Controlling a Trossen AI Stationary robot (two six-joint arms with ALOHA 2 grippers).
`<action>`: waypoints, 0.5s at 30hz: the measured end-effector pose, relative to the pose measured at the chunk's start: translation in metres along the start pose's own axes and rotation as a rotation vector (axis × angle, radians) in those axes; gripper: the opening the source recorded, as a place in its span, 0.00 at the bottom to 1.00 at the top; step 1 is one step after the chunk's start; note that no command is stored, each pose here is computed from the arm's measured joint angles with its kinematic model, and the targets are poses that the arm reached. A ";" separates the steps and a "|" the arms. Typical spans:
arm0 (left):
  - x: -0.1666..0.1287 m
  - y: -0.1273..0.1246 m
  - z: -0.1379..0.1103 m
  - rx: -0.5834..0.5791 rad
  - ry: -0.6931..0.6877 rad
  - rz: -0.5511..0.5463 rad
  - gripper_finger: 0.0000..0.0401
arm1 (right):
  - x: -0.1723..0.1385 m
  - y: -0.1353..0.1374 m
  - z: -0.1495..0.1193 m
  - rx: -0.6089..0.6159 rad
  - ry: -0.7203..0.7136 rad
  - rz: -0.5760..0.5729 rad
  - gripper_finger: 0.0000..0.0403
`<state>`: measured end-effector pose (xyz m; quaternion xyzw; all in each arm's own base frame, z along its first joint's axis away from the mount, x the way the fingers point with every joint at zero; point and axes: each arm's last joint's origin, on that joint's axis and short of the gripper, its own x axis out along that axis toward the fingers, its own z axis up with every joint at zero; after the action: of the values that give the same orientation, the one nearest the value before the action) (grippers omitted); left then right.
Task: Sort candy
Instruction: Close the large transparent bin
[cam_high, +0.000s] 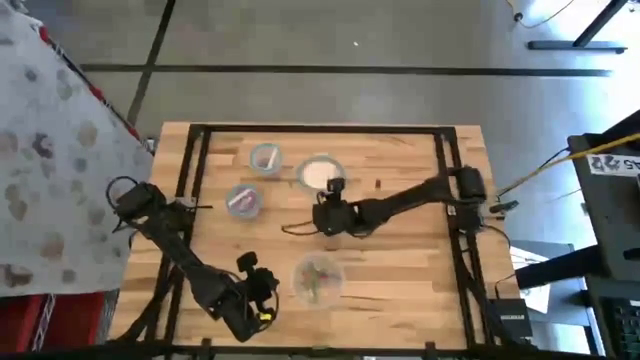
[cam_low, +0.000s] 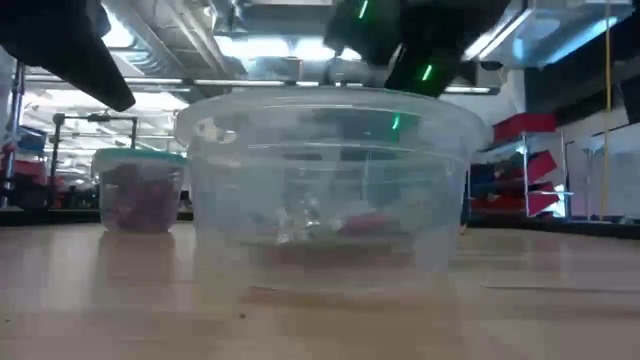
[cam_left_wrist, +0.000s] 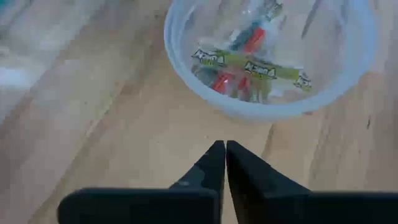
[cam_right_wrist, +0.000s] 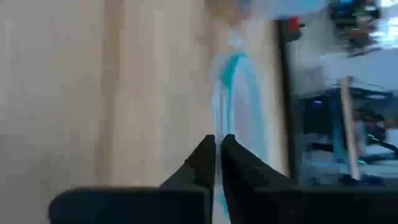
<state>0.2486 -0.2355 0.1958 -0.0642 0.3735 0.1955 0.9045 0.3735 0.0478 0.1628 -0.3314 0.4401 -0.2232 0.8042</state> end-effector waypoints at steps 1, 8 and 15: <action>-0.001 0.000 0.000 0.000 -0.009 0.000 0.00 | -0.013 0.001 0.002 0.006 -0.014 -0.016 0.00; -0.004 -0.002 0.003 -0.023 -0.117 0.032 0.00 | -0.114 0.010 0.016 0.073 -0.246 -0.048 0.00; -0.011 -0.007 0.015 0.005 -0.199 0.049 0.00 | -0.168 0.049 0.015 0.074 -0.394 -0.098 0.00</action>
<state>0.2541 -0.2413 0.2143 -0.0333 0.2838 0.2221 0.9322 0.3033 0.1956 0.2268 -0.3599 0.2489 -0.2090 0.8746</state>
